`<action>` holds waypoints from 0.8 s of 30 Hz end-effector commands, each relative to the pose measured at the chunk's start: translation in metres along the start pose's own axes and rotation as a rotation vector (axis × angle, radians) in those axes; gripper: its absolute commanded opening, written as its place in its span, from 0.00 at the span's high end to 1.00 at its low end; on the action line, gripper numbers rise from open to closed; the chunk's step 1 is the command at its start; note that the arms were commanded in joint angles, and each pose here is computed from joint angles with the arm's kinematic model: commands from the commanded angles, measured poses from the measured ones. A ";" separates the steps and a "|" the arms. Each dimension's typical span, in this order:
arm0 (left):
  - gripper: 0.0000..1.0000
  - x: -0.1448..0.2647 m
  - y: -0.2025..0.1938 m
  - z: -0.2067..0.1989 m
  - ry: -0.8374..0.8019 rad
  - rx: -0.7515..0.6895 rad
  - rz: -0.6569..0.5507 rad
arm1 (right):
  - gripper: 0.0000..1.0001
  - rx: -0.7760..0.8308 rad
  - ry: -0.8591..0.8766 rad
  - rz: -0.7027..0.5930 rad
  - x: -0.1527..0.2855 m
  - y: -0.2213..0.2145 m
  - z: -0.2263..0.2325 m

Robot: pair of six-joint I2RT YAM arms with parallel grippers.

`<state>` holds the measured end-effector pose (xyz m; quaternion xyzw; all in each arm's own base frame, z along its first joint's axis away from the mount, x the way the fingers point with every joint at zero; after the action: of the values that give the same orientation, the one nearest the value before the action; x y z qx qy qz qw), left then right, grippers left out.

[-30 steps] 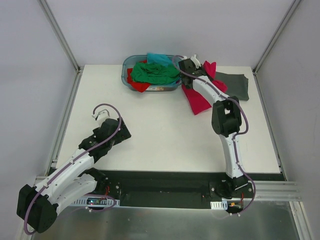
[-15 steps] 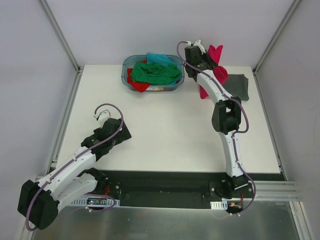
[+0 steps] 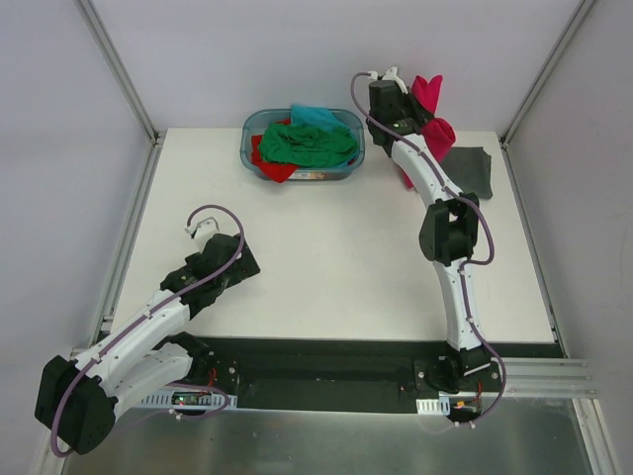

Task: Fold and stack the t-shirts
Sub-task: Put the neatly folded tshirt into the corner of the board with the right arm

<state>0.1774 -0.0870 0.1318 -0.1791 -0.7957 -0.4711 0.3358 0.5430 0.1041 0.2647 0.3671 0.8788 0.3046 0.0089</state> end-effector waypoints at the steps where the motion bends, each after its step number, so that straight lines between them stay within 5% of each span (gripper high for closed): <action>1: 0.01 0.000 0.005 -0.001 0.008 0.011 -0.023 | 1.00 -0.141 -0.083 -0.052 0.010 0.023 -0.062; 24: 0.01 -0.006 0.003 -0.002 0.033 -0.006 -0.003 | 1.00 -0.159 -0.052 0.057 -0.053 -0.023 -0.038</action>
<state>0.1781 -0.0874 0.1240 -0.1846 -0.7840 -0.4763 0.3528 0.5547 0.0549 0.2620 0.3918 0.8559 0.3369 0.0209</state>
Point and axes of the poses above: each gripper's point midway between its finger pads, its own x axis back along the fingers, its own z axis along the line the jaws close on, y = z × x, the point moved 7 cm from there along x, back along the fingers, and after that the axes turned 5 degrees about x, right-handed, at the moved point
